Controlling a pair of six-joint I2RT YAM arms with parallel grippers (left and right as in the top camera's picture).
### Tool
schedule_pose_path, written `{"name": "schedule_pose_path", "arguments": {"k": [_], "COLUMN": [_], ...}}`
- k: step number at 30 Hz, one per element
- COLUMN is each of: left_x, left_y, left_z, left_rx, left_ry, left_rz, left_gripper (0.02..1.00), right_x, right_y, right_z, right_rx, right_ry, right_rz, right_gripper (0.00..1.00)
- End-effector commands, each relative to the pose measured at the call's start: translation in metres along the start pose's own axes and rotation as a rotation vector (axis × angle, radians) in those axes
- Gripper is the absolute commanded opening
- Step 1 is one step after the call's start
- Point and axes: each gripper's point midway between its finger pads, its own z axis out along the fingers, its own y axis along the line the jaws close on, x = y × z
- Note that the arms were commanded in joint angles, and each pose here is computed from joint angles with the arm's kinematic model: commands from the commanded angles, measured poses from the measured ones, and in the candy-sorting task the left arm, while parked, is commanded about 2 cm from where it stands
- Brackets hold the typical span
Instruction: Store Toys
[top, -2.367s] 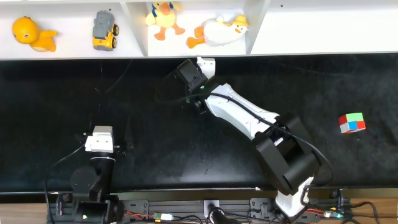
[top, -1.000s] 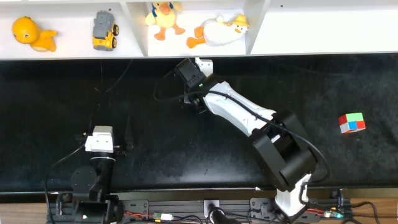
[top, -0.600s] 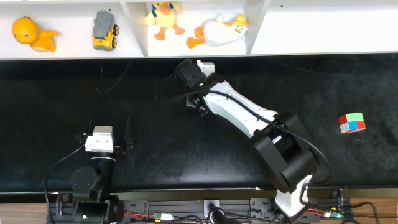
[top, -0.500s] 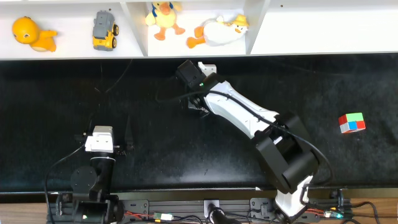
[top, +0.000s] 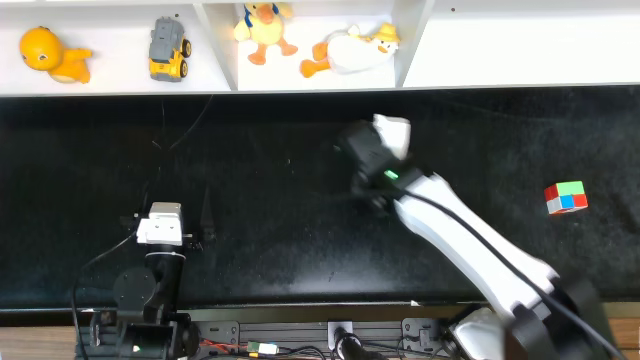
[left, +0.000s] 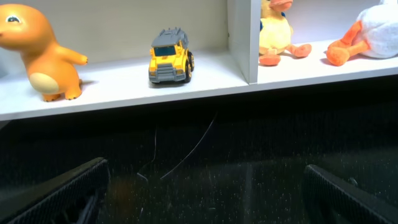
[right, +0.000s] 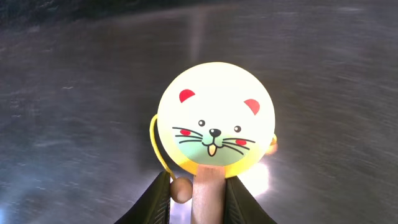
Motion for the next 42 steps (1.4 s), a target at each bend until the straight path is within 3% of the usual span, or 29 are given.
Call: {"name": "schedule_pose_path", "arguments": {"k": [1,6,16,23,32,42], "left_x": [-0.001,-0.001,-0.001,-0.001,-0.001,-0.001], "left_y": [0.001,0.001,0.001,0.001,0.001,0.001], "left_z": [-0.001,-0.001,-0.001,-0.001,-0.001,-0.001], "left_rx": [-0.009,-0.009,-0.009,-0.009,-0.009,-0.009], "left_ry": [-0.005,-0.005,-0.005,-0.005,-0.005,-0.005], "left_rz": [-0.004,-0.004,-0.004,-0.004,-0.004,-0.004], "left_gripper": [0.998,0.998,0.998,0.998,0.998,0.998], "right_x": [-0.013,-0.034,-0.067,-0.107,-0.16,-0.202], "right_y": [-0.047,-0.074,-0.111,-0.109,-0.114,-0.096], "right_z": [-0.026,-0.049,-0.057,-0.054,-0.024,0.007], "right_rx": [0.061,0.101,0.182,0.208,0.241,0.206], "right_ry": [-0.152,-0.26,-0.307,-0.329,-0.341,-0.397], "right_rz": [0.064,0.022,0.025,0.005,0.076,0.102], "right_gripper": [0.115,0.097,0.093,0.08,0.042,0.045]}}
